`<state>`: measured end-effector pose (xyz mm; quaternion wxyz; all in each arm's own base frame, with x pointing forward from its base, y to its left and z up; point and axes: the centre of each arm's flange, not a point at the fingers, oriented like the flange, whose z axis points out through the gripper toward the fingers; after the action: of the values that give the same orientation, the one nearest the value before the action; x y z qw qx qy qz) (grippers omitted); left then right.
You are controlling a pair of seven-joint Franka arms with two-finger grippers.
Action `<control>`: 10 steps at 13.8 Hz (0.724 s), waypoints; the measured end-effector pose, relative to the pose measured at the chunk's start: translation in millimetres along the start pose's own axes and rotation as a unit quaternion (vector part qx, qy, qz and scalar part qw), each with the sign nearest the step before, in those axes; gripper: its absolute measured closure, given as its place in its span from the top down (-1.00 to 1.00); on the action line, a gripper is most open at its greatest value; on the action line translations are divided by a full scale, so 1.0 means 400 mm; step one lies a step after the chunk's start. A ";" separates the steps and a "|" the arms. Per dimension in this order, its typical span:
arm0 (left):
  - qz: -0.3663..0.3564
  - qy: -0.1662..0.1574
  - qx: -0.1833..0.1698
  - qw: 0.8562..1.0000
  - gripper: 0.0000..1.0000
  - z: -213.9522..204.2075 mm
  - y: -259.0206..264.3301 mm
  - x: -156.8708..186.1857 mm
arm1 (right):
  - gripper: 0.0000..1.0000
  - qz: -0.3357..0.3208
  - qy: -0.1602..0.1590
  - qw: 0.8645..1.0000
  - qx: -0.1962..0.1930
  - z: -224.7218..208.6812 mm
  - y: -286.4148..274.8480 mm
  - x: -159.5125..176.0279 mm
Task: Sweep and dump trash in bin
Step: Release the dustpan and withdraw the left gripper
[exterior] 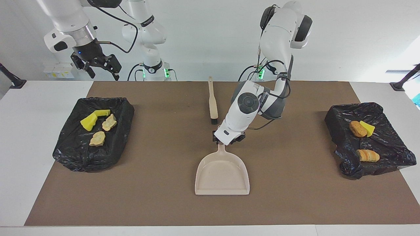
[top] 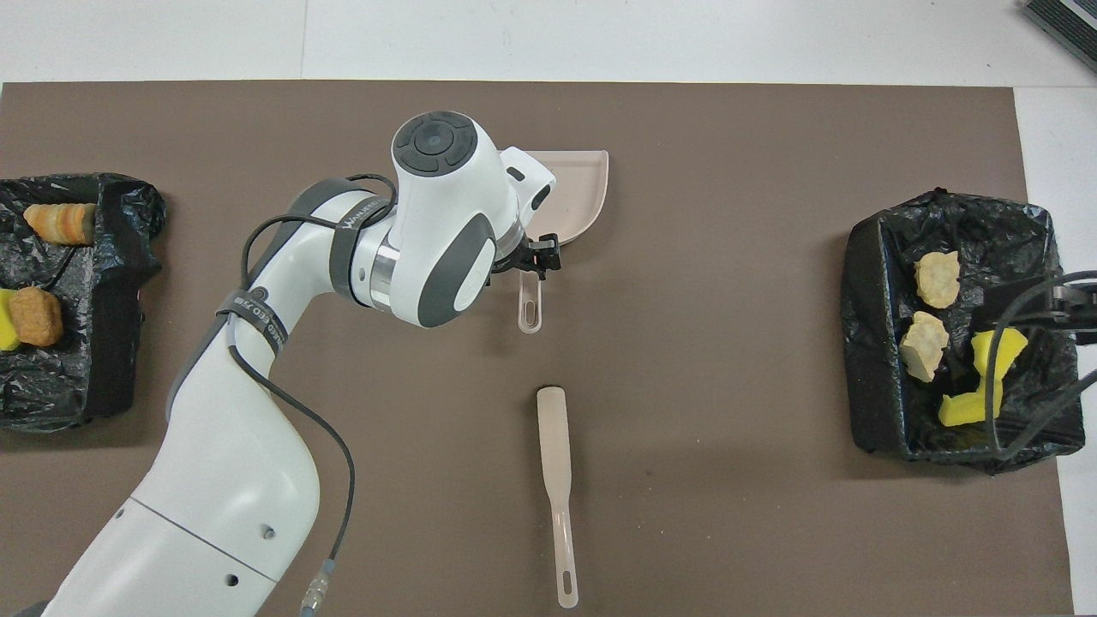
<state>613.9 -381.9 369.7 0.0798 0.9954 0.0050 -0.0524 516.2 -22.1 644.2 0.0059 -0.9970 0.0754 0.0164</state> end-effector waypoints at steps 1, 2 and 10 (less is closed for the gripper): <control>-0.007 0.008 -0.003 1.000 0.95 -0.036 -0.023 0.010 | 1.00 0.000 0.000 1.000 0.000 -0.001 -0.001 0.000; -0.018 0.017 -0.007 1.000 1.00 -0.083 -0.061 0.022 | 1.00 0.000 0.000 1.000 0.000 0.000 0.000 0.000; 0.035 0.039 0.014 0.999 1.00 -0.416 -0.494 0.070 | 1.00 0.000 0.000 1.000 0.000 0.000 0.000 0.000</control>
<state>655.4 -160.1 498.6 0.0672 0.9973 -0.0274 -0.0110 516.1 -21.9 644.4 0.0060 -0.9970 0.0752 0.0161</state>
